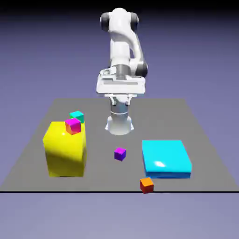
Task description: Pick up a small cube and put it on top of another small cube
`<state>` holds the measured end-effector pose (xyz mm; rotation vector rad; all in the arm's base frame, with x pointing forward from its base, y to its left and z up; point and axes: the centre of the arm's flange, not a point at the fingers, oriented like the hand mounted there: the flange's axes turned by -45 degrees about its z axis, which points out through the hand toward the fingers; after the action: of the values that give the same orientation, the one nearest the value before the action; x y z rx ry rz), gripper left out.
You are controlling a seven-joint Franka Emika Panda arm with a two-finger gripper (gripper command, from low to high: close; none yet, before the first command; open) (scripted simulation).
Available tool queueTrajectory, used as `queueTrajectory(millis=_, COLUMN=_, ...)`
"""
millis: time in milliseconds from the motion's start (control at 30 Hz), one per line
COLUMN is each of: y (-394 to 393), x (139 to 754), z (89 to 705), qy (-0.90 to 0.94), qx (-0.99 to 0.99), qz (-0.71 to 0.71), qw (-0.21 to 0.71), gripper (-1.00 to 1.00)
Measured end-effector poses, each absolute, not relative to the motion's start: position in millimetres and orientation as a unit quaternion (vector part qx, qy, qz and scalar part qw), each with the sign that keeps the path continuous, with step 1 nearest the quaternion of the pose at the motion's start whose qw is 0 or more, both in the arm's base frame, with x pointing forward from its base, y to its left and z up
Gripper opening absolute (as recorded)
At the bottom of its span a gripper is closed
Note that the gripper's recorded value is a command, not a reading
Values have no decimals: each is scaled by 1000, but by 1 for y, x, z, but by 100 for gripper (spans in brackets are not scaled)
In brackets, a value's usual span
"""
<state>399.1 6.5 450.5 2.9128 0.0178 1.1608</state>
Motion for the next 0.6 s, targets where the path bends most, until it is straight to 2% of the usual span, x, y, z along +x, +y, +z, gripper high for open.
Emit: queueTrajectory(millis=600, y=38, x=514, z=285, qy=-334, qx=937, qz=81, qw=-59, gripper=0)
